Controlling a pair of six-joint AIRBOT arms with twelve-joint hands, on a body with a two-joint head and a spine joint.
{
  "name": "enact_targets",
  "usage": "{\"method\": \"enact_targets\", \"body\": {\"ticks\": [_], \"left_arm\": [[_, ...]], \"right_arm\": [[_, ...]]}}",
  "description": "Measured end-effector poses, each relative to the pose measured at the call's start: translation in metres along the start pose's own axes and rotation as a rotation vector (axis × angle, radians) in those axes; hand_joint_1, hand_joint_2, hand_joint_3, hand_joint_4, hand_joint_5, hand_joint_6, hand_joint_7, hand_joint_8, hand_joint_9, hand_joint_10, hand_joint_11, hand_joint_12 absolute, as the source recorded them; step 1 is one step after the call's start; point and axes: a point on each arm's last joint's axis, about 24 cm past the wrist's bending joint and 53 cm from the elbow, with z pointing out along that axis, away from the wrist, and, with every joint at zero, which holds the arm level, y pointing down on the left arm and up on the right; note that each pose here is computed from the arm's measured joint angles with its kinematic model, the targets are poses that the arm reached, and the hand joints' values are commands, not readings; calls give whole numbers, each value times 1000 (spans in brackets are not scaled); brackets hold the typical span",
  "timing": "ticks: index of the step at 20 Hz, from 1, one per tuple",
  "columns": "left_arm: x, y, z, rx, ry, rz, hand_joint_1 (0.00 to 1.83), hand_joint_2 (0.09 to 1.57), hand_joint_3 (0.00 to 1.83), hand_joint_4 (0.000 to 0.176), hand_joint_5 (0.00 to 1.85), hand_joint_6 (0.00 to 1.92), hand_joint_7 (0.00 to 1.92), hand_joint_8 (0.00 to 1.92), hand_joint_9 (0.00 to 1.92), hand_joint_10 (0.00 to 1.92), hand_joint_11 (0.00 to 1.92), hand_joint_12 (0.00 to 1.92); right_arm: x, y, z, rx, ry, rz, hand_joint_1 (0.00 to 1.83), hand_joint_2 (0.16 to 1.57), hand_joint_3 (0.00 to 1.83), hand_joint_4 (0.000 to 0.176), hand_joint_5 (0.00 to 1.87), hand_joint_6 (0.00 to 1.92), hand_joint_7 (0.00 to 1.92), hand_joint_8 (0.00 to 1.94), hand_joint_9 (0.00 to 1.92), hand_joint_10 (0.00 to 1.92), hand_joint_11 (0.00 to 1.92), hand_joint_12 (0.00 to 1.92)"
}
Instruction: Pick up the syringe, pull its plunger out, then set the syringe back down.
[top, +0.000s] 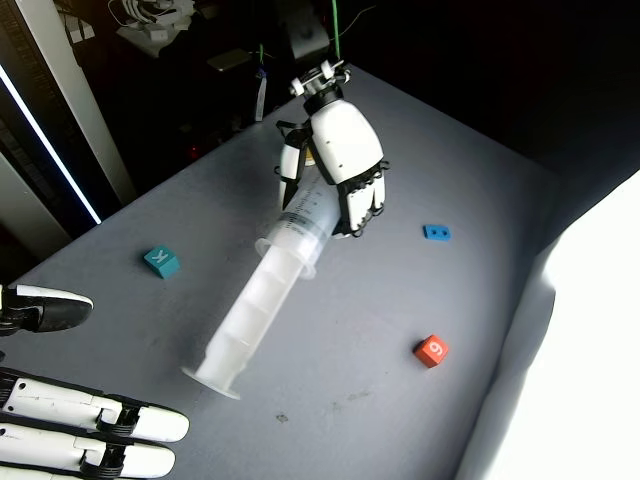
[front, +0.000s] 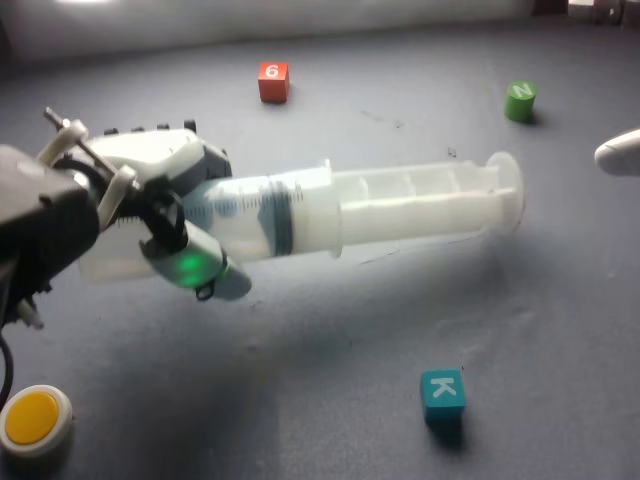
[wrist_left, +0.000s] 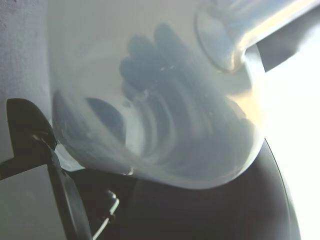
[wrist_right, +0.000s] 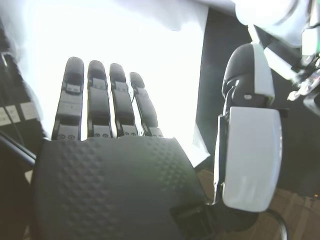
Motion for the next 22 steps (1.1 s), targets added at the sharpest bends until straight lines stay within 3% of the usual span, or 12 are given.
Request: {"method": "enact_targets", "body": {"ticks": [3, 6, 8, 10, 13, 19, 22], "left_arm": [[6, 13, 1, -9, 11, -22, 1145, 1243, 0, 16, 717, 1434, 773, 1274, 775, 752, 509, 1273], [5, 18, 2, -8, 9, -17, 1146, 1248, 0, 0, 710, 1475, 766, 1254, 790, 703, 528, 1244], [6, 25, 2, -13, 9, -9, 1146, 1241, 0, 14, 718, 1436, 777, 1262, 797, 698, 534, 1260], [8, 30, 2, -12, 9, -5, 1138, 1252, 1, 16, 696, 1454, 760, 1304, 788, 700, 521, 1275], [12, 36, 2, -8, 14, -8, 1128, 1269, 0, 15, 668, 1491, 736, 1345, 736, 827, 502, 1345], [21, 40, 0, -2, 22, -5, 1125, 1273, 0, 18, 661, 1490, 726, 1371, 711, 874, 475, 1370], [28, 41, 0, -5, 33, -7, 1128, 1270, 0, 10, 648, 1463, 750, 1382, 705, 948, 478, 1379]], "right_arm": [[0, 0, 0, 0, 0, 0, 672, 939, 4, 0, 131, 1, 156, 0, 158, 1, 0, 405], [0, 0, 0, -1, 1, 0, 710, 927, 0, 0, 139, 5, 172, 4, 171, 4, 0, 430], [0, 0, 0, -1, 1, 0, 714, 950, 5, 0, 115, 1, 147, 1, 149, 2, 0, 371], [0, 0, 0, 0, 1, 0, 709, 947, 2, 0, 126, 3, 150, 1, 152, 2, 0, 394], [1, 0, 0, -1, 1, -1, 725, 938, 0, 0, 186, 11, 212, 11, 210, 12, 0, 524], [0, 0, 0, -1, 1, -1, 695, 953, 2, 0, 167, 1, 196, 3, 192, 2, 0, 463], [0, 0, 0, 0, 1, -1, 721, 944, 0, 0, 167, 5, 195, 2, 192, 2, 0, 456]]}}
